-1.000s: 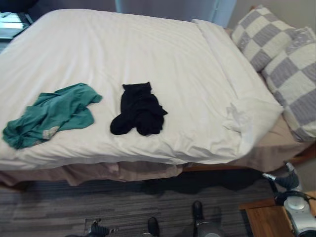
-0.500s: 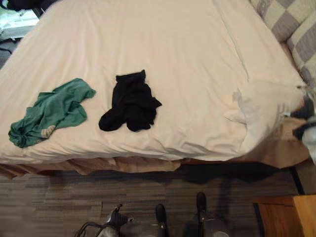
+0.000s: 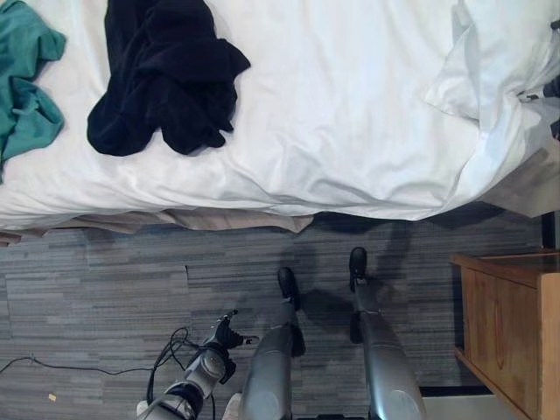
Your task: Tidy up the quilt and then pick up the clothes from the bed and put them into the laundry hamper.
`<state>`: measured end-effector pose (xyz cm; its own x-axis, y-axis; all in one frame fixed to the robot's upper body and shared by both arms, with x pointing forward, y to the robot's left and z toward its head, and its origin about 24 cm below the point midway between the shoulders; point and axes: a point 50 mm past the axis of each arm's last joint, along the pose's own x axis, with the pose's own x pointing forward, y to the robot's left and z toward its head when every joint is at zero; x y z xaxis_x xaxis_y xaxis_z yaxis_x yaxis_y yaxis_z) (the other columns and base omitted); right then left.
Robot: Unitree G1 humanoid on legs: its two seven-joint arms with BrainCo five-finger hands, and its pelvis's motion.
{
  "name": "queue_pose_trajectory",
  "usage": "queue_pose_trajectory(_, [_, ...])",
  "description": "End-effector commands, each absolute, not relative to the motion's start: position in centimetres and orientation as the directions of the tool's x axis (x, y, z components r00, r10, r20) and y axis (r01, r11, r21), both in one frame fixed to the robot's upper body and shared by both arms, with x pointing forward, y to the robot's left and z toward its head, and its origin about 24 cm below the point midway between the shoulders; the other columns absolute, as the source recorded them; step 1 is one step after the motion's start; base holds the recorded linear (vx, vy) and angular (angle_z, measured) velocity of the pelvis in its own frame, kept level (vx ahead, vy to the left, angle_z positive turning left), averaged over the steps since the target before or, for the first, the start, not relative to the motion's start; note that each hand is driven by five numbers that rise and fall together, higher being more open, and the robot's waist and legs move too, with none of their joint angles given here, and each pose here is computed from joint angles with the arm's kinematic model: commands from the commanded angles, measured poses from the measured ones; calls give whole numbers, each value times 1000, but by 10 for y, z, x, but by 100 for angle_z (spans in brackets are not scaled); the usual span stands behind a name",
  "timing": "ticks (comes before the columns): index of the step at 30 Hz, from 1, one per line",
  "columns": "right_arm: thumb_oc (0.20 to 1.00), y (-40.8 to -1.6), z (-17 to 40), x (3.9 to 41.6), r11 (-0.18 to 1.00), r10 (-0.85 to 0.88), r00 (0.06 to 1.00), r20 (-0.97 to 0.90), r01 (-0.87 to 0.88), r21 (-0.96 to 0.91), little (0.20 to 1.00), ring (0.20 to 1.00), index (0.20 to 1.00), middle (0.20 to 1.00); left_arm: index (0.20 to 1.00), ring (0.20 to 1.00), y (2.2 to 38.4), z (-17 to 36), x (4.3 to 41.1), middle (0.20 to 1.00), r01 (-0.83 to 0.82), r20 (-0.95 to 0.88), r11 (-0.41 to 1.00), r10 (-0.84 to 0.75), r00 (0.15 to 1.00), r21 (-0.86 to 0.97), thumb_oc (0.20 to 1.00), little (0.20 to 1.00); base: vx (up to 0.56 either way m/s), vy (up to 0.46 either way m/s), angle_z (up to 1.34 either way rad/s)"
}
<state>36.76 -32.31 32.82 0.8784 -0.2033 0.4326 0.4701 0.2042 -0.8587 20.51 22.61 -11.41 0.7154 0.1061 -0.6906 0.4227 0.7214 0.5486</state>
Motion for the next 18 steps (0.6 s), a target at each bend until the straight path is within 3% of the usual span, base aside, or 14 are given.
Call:
queue_pose_trajectory(1, [200, -317, 319, 372, 215, -171, 902, 396, 426, -879, 200, 200, 200, 200, 1000, 1000, 244, -113, 201, 1000, 417, -702, 710, 153, 695, 567, 1000, 1000, -3, 30, 3])
queue_pose_trajectory(2, [200, -321, 308, 371, 283, -190, 893, 408, 448, -848, 200, 200, 200, 200, 1000, 1000, 237, -115, 201, 1000, 419, -704, 719, 137, 697, 554, 1000, 1000, 6, 28, 4])
queue_pose_trajectory(6, [200, -342, 278, 361, 346, -266, 889, 373, 449, -824, 200, 200, 200, 200, 1000, 1000, 230, -121, 194, 1000, 432, -728, 740, 112, 676, 515, 1000, 1000, 37, 29, 11])
queue_pose_trajectory(8, [200, -384, 224, 334, 432, -431, 859, 276, 465, -773, 200, 200, 200, 200, 1000, 1000, 227, -127, 183, 1000, 431, -752, 766, 103, 651, 477, 1000, 1000, 132, 14, 17])
queue_pose_trajectory(11, [200, -415, 186, 305, 425, -562, 804, 194, 483, -766, 200, 200, 200, 200, 1000, 1000, 228, -131, 174, 1000, 419, -769, 786, 111, 629, 455, 1000, 1000, 107, 1, 26])
queue_pose_trajectory(12, [1000, -440, 154, 275, 399, -678, 725, 122, 502, -768, 1000, 1000, 1000, 1000, 1000, 1000, 233, -135, 164, 1000, 396, -788, 806, 133, 602, 439, 1000, 1000, 119, -3, 5])
queue_pose_trajectory(13, [1000, -440, 154, 274, 399, -679, 724, 121, 502, -767, 1000, 1000, 1000, 1000, 1000, 1000, 233, -135, 164, 1000, 398, -787, 805, 133, 602, 440, 1000, 1000, 135, -1, 5])
queue_pose_trajectory(14, [1000, -457, 131, 248, 383, -777, 626, 69, 557, -737, 1000, 1000, 1000, 1000, 1000, 1000, 237, -139, 153, 1000, 378, -806, 820, 158, 571, 429, 1000, 1000, 52, 0, 6])
queue_pose_trajectory(15, [1000, -457, 131, 247, 383, -778, 625, 68, 558, -736, 1000, 1000, 1000, 1000, 1000, 1000, 237, -139, 154, 1000, 379, -805, 819, 159, 571, 430, 1000, 1000, 134, 11, 3])
queue_pose_trajectory(16, [1000, -469, 110, 222, 359, -853, 521, 23, 619, -698, 1000, 1000, 1000, 1000, 1000, 1000, 242, -144, 139, 1000, 358, -830, 836, 188, 525, 416, 1000, 1000, 88, 19, -2])
queue_pose_trajectory(18, [1000, -473, 95, 206, 345, -888, 460, -13, 647, -680, 1000, 1000, 1000, 1000, 1000, 1000, 245, -148, 127, 1000, 345, -850, 849, 205, 485, 401, 1000, 1000, 87, 17, 11])
